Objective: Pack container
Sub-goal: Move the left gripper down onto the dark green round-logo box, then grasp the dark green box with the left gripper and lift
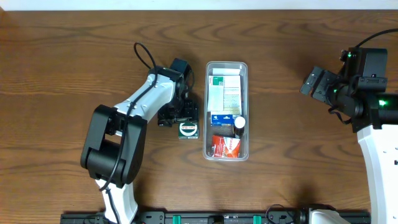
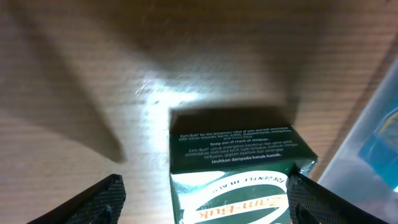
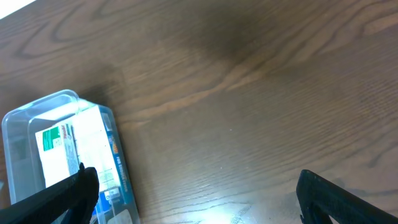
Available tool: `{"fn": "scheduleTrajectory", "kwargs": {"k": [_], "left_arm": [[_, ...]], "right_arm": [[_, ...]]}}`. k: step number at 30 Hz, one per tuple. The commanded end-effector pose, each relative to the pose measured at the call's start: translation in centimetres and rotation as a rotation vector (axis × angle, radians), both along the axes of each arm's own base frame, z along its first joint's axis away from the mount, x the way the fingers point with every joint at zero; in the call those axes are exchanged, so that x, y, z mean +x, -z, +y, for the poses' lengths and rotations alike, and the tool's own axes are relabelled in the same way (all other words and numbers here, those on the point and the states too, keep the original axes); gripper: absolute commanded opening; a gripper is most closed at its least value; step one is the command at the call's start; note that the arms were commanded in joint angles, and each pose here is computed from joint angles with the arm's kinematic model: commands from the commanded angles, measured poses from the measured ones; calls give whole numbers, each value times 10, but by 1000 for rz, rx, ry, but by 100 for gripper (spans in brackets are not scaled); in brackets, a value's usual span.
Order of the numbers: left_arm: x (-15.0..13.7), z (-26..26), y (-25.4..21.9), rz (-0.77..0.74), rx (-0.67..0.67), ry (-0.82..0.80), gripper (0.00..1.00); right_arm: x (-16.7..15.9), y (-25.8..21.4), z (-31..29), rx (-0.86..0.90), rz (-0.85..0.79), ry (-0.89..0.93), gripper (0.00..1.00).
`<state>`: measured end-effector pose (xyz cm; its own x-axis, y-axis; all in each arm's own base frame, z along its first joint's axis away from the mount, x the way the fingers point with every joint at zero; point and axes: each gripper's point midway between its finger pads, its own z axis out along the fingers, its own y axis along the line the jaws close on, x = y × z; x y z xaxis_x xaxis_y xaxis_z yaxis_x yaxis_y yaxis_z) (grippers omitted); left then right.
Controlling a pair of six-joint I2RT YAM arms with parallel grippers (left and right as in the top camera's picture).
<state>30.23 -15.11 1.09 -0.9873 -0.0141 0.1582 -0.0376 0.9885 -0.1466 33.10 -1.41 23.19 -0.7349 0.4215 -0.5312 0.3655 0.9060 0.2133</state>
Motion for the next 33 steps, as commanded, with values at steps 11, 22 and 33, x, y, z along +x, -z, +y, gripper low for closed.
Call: {"fn": "scheduleTrajectory", "kwargs": {"k": [11,22,33], "left_arm": [[15,75,17,26,84,-76,83],[14,62,-21,-39,47,-92,79],[12,46,-49,-114,32,-186,91]], "right_arm": [[0,-2,-4,-6,-4,7,99],[0,-2,-4,-6,-4,7,99],[0,-2,-4,-6,-4,7,99]]}}
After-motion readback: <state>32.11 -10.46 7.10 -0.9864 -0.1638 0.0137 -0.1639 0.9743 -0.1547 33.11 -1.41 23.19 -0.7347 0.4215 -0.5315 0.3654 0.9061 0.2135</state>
